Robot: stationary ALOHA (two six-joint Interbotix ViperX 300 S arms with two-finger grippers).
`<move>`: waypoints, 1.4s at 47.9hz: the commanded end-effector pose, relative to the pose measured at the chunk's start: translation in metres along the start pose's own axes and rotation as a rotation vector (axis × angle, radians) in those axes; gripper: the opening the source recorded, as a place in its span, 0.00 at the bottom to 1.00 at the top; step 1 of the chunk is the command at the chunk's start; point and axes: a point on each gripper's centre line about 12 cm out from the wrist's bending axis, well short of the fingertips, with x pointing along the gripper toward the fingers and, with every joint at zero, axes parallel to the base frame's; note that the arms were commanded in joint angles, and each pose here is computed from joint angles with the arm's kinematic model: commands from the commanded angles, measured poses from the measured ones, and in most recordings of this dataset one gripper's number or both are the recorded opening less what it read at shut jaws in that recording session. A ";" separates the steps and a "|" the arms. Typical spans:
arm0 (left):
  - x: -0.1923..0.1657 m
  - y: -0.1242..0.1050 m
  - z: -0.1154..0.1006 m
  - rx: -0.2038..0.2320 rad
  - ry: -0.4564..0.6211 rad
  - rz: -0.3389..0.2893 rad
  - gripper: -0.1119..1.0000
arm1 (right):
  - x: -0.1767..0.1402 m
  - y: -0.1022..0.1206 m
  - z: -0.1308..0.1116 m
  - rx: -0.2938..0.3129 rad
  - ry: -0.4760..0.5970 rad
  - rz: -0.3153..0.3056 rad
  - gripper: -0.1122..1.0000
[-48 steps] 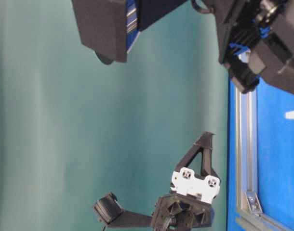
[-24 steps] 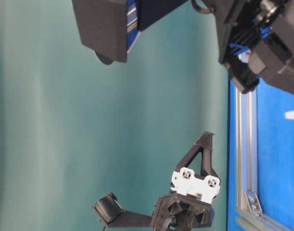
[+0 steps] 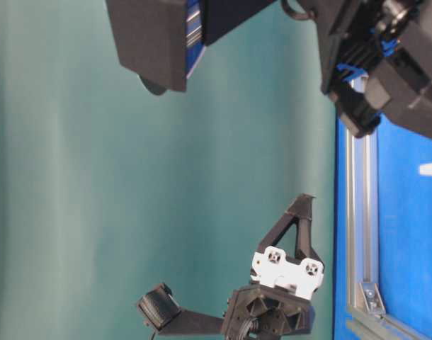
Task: Insert the wire through the string loop located in the center.
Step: 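Lift the cable and carry the plug toward the white zip-tie loop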
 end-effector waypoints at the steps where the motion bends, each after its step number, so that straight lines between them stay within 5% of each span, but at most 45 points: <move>1: -0.001 -0.001 0.016 -0.001 -0.050 -0.004 0.10 | -0.004 0.003 0.018 -0.004 -0.050 0.008 0.09; 20: -0.001 -0.001 0.016 -0.001 -0.052 -0.004 0.10 | -0.010 0.002 0.013 -0.002 -0.035 0.005 0.09; 47: -0.001 -0.001 0.016 0.000 -0.050 -0.005 0.10 | -0.082 -0.003 -0.026 0.009 0.032 -0.007 0.09; 67: -0.002 -0.001 0.015 0.000 -0.049 -0.005 0.10 | -0.095 -0.008 -0.029 0.033 0.008 -0.025 0.09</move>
